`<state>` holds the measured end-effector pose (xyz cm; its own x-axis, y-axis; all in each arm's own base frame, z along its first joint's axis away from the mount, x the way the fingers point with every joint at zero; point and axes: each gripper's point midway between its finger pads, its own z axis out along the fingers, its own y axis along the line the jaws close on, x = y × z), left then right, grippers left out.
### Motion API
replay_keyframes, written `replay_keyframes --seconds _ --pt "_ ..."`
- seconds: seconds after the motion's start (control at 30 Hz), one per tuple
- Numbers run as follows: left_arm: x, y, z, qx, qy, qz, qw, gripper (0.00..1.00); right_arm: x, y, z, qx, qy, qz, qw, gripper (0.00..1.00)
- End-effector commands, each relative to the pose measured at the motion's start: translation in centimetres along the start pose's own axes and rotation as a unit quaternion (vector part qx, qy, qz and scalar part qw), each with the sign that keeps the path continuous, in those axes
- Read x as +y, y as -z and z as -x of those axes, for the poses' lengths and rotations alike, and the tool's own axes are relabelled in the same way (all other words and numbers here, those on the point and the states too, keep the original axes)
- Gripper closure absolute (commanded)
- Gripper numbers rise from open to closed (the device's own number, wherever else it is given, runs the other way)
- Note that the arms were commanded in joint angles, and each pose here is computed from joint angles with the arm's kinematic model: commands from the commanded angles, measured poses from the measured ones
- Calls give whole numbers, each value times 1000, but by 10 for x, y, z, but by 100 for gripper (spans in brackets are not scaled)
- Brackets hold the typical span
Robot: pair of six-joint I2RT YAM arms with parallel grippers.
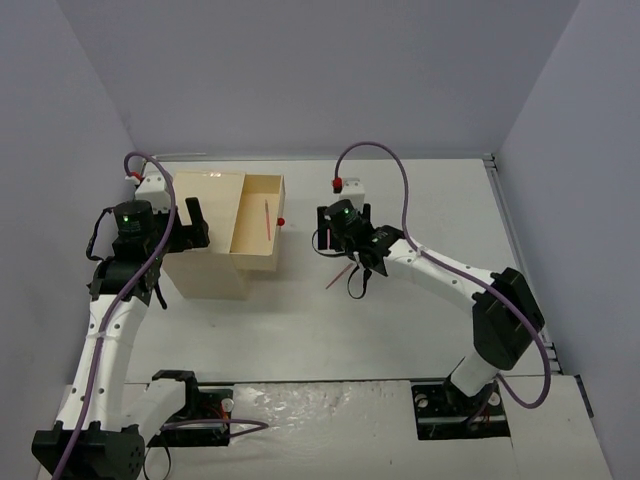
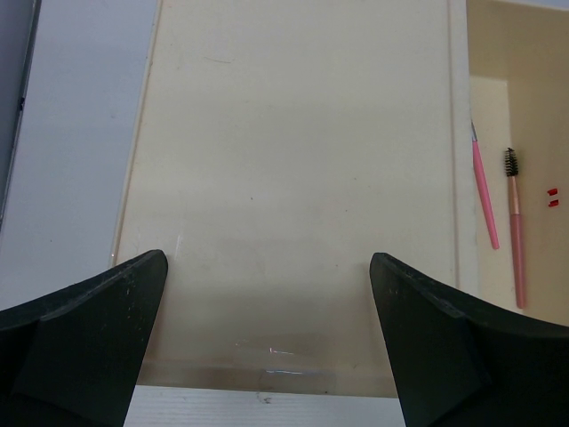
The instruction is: Organize the makeup
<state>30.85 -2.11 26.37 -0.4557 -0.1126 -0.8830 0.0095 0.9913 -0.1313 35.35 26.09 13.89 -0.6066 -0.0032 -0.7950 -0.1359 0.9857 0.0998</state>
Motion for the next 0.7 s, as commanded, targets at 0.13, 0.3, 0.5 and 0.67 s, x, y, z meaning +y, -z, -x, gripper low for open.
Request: replay_keyframes --seconds 0.13,0.3,0.5,0.67 --pt "-4 6 26 -45 6 -6 999 3 -24 -26 -34 19 -51 -70 996 39" --pt "-3 6 26 -44 6 -6 999 3 -21 -43 -58 45 -59 -75 994 48" --pt "-4 6 26 -44 7 -7 999 3 -28 -52 -81 66 -66 -93 991 54" --pt "-4 7 26 -46 6 -7 999 3 -36 -56 -94 74 -71 -110 989 57"
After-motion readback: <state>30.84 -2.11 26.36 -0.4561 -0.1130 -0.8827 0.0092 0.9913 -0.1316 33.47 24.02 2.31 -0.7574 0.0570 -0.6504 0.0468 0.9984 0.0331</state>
